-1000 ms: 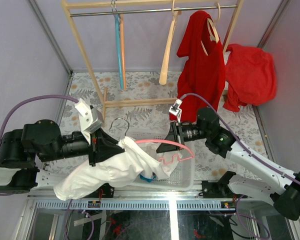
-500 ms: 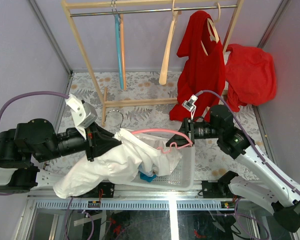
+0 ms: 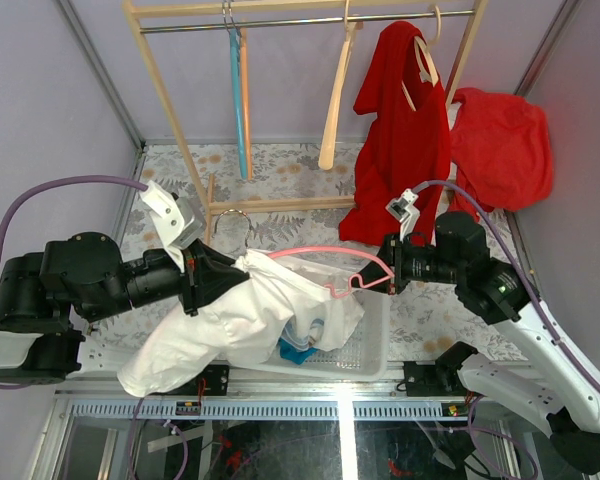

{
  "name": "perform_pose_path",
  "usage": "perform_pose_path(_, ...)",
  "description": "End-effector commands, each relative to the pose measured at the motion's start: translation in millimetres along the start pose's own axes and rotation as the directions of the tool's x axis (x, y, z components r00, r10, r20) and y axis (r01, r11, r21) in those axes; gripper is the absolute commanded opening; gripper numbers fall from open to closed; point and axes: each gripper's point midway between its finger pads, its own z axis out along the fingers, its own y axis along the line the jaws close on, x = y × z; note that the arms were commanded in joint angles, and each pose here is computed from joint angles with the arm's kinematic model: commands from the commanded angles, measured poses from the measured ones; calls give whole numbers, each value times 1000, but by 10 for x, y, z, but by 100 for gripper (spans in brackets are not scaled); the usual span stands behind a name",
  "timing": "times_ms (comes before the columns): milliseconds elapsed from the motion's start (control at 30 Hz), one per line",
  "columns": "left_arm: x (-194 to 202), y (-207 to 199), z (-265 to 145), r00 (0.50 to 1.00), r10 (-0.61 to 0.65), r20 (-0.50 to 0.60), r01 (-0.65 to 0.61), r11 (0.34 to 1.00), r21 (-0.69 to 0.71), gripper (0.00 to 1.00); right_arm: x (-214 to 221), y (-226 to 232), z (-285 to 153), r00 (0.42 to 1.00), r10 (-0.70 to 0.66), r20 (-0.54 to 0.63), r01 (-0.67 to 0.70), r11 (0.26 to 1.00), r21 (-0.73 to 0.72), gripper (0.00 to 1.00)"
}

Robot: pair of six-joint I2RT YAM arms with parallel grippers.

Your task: Place the t-shirt on the hanger

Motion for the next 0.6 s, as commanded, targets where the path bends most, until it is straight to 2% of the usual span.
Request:
perform_pose_path(0, -220, 111, -91, 996, -15, 92, 20, 999, -49, 0, -60, -134, -144, 999, -41, 28, 37, 991, 131, 0)
perform_pose_path(267, -379, 55, -108, 978, -37, 205, 38, 999, -1, 0, 27, -27, -28, 998, 30, 57, -29, 1000, -10, 0)
perform_pose_path(567, -539, -63, -62, 935, -69, 349, 45, 996, 76, 0, 67, 40, 115, 991, 113, 71, -101, 984, -147, 0)
